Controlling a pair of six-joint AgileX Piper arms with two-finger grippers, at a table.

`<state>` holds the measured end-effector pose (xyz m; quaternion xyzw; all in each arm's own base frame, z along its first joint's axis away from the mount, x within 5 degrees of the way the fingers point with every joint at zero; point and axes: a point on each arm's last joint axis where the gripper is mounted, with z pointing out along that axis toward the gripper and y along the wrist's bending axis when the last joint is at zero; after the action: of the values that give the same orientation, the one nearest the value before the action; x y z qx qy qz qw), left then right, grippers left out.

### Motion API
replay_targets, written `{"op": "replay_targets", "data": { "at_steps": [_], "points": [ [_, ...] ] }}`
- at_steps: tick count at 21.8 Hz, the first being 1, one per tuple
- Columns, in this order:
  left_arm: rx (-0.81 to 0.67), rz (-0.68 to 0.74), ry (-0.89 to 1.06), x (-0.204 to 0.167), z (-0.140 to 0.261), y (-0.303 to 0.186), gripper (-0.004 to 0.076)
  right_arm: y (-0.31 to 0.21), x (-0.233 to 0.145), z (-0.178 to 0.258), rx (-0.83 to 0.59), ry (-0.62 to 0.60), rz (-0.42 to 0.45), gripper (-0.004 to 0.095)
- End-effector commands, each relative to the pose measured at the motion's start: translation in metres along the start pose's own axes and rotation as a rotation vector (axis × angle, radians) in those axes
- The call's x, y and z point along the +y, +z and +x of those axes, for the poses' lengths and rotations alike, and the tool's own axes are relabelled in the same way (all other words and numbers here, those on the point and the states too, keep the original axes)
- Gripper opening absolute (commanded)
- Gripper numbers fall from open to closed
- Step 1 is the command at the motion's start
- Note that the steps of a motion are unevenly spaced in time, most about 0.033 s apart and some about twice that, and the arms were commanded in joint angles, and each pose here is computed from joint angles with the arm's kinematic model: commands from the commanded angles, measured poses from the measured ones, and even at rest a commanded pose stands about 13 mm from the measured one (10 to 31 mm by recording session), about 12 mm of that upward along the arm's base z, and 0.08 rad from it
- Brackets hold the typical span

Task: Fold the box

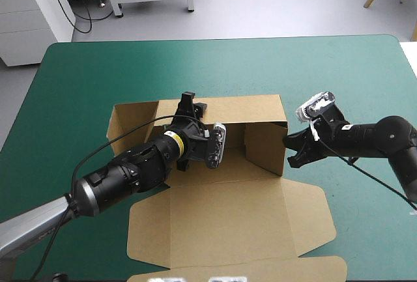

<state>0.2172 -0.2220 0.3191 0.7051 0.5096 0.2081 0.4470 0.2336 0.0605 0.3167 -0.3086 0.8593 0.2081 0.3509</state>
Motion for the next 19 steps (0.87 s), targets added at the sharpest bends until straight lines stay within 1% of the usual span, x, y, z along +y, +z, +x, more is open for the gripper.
{"op": "replay_targets", "data": {
  "at_steps": [1, 4, 8, 9, 11, 12, 13, 14, 16, 19],
  "points": [
    [-0.074, -0.103, -0.034, 0.021, -0.003, -0.027, 0.0519, -0.009, 0.001, -0.011, -0.043, 0.005, 0.026, -0.0019],
    [-0.104, -0.138, -0.042, 0.026, -0.005, -0.043, 0.0519, -0.009, -0.001, -0.012, -0.05, 0.029, 0.054, -0.0019],
    [-0.197, -0.191, -0.04, 0.03, -0.016, -0.078, 0.0519, -0.009, -0.004, -0.013, -0.066, 0.032, 0.078, -0.0019],
    [-0.246, -0.212, -0.04, 0.031, -0.021, -0.095, 0.0519, -0.009, -0.004, -0.014, -0.073, 0.031, 0.087, -0.0019],
    [-0.284, -0.217, -0.087, 0.03, -0.024, -0.117, 0.0518, -0.01, -0.005, -0.015, -0.08, 0.032, 0.096, -0.0019],
    [-0.278, -0.211, -0.113, 0.03, -0.023, -0.122, 0.0518, -0.01, -0.006, -0.015, -0.081, 0.03, 0.1, -0.0019],
    [-0.251, -0.196, -0.193, 0.03, -0.018, -0.133, 0.0514, -0.01, -0.006, -0.015, -0.084, 0.031, 0.104, -0.0019],
    [-0.239, -0.195, -0.225, 0.031, -0.014, -0.137, 0.0507, -0.01, -0.006, -0.015, -0.085, 0.031, 0.105, -0.0019],
    [-0.134, -0.179, -0.346, 0.035, 0.002, -0.149, 0.0445, -0.01, -0.006, -0.015, -0.087, 0.031, 0.107, -0.0019],
    [-0.019, -0.141, -0.457, 0.036, 0.015, -0.158, 0.0356, -0.01, -0.006, -0.015, -0.082, 0.025, 0.111, -0.0019]
  ]
}}
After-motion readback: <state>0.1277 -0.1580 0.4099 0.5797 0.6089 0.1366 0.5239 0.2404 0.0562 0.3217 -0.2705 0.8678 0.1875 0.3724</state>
